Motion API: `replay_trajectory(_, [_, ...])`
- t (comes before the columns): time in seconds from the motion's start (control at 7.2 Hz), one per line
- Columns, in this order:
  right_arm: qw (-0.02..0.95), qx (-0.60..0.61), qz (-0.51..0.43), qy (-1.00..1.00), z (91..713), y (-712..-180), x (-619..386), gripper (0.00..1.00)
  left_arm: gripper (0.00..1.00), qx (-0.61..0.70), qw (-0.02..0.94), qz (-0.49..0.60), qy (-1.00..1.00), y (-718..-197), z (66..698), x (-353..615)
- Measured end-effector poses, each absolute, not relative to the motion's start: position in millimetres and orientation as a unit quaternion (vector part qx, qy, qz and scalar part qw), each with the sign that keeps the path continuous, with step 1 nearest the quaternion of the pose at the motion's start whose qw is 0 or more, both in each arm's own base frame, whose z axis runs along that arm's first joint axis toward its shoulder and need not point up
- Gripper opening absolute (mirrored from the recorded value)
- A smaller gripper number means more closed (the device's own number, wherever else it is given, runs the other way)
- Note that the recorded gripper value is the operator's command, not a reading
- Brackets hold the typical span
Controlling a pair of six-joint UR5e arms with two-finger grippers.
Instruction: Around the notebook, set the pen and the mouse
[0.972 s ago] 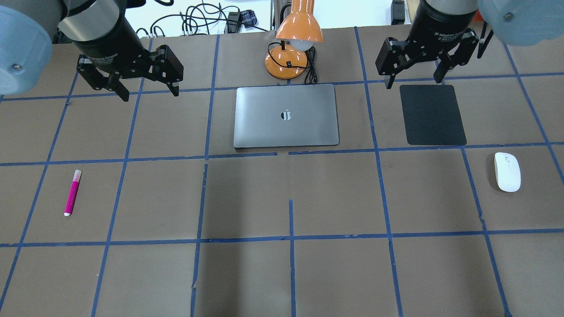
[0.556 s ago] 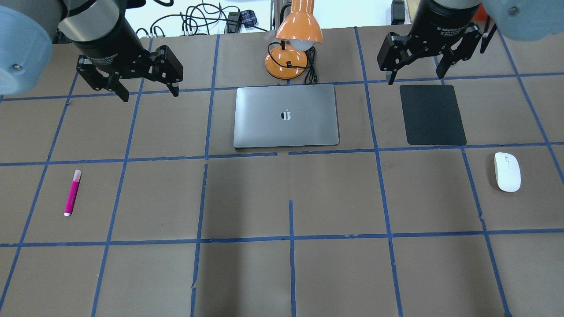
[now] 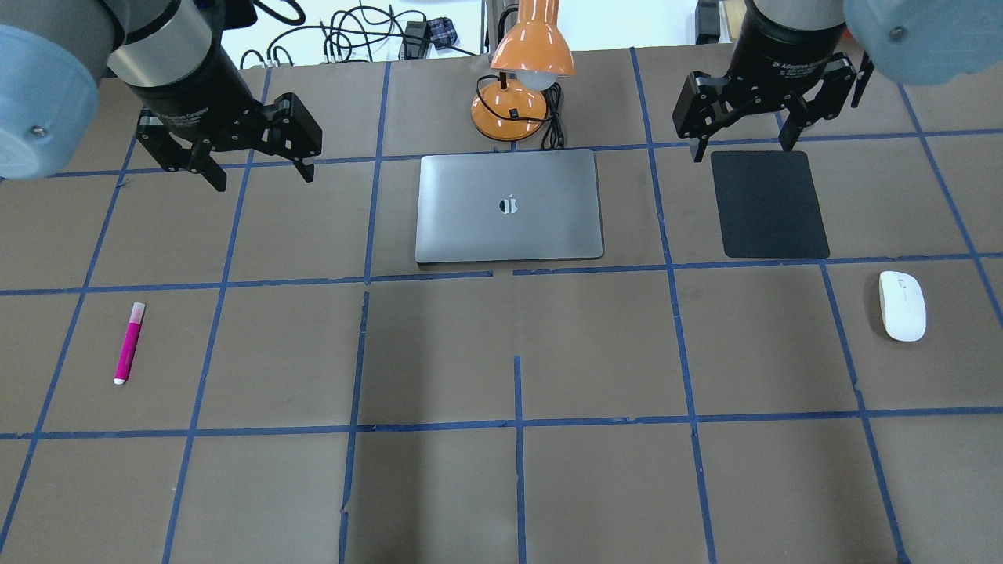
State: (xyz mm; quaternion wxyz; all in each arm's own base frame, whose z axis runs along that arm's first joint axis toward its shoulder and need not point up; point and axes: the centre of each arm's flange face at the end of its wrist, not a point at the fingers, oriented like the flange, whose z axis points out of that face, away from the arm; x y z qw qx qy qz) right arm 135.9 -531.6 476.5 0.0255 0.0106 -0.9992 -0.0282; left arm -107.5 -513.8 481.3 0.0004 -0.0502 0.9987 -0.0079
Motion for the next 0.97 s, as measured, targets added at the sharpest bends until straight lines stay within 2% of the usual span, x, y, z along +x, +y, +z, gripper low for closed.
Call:
replay_trajectory(0.28, [0.025, -0.003, -0.046, -0.999, 466, -531, 129, 1.0, 1.0, -0.066, -0.002, 0.019, 0.998, -528, 443, -23])
replay_trajectory(0.56, [0.023, 0.002, -0.058, -0.998, 453, -535, 101, 1.0, 1.0, -0.043, -0.009, 0.026, 0.999, -527, 379, 76])
replay_trajectory(0.97, [0.025, 0.048, -0.029, -0.998, 384, -542, -37, 1.0, 1.0, -0.018, 0.003, 0.002, 1.0, -493, 256, 174])
